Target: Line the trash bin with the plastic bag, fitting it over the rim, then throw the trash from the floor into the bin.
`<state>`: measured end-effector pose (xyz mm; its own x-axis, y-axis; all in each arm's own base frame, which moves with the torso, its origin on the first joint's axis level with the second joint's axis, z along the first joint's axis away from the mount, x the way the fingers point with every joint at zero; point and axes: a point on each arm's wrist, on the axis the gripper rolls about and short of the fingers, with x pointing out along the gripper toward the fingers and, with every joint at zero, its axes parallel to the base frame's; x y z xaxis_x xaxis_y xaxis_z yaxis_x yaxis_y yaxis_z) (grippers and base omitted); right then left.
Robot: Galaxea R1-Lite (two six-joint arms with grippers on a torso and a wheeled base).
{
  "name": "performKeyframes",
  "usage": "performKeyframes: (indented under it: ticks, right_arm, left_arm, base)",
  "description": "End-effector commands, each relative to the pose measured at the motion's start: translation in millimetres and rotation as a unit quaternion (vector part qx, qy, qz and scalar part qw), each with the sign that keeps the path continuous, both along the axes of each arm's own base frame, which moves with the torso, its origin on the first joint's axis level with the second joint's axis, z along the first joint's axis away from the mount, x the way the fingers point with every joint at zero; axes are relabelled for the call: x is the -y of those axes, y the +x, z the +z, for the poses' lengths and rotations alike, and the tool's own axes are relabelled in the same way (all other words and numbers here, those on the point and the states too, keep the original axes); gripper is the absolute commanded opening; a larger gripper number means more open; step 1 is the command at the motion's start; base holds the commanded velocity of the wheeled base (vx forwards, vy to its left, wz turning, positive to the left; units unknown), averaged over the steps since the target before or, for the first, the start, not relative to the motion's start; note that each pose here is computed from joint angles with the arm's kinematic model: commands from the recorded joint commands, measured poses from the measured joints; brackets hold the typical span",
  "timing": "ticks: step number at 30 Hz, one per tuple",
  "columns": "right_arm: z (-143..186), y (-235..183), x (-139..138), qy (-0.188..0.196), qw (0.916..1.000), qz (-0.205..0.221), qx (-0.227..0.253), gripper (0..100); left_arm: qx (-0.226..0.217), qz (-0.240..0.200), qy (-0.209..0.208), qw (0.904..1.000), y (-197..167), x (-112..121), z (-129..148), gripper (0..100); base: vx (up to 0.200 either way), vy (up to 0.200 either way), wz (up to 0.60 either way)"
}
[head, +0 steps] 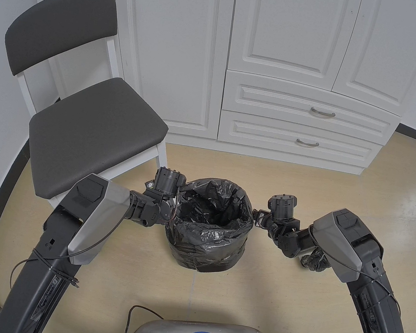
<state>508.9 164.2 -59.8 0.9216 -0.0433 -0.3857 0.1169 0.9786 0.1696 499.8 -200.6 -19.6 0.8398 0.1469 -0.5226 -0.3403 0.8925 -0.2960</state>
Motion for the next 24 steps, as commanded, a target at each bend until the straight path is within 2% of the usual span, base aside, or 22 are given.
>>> performKeyframes:
  ticks: [1, 13, 18, 24]
  right_arm:
    - [-2.6, -0.4, -0.2, -0.001, 1.0, 0.0, -0.002, 100]
    - [-4.7, -3.8, -2.5, -0.004, 0.9999, 0.003, -0.009, 100]
    - [-14.6, -22.7, -3.5, -0.039, 0.9978, 0.022, -0.05, 100]
    - [-11.8, -45.7, -9.2, -0.054, 0.9941, 0.044, -0.083, 100]
  left_arm:
    - [-0.011, -0.001, 0.006, 0.9999, -0.8, 0.2, -11.8, 100]
    - [-0.015, -0.004, 0.009, 0.9998, -1.7, 1.6, -14.5, 100]
    - [0.002, -0.004, 0.006, 1.0, -3.3, 0.8, 13.6, 100]
    - [-0.01, -0.021, 0.016, 0.9996, -16.8, -3.7, 34.3, 100]
  base:
    - [0.0, 0.0, 0.0]
    - [0.0, 0.0, 0.0]
    - [0.0, 0.0, 0.0]
    - [0.0, 0.0, 0.0]
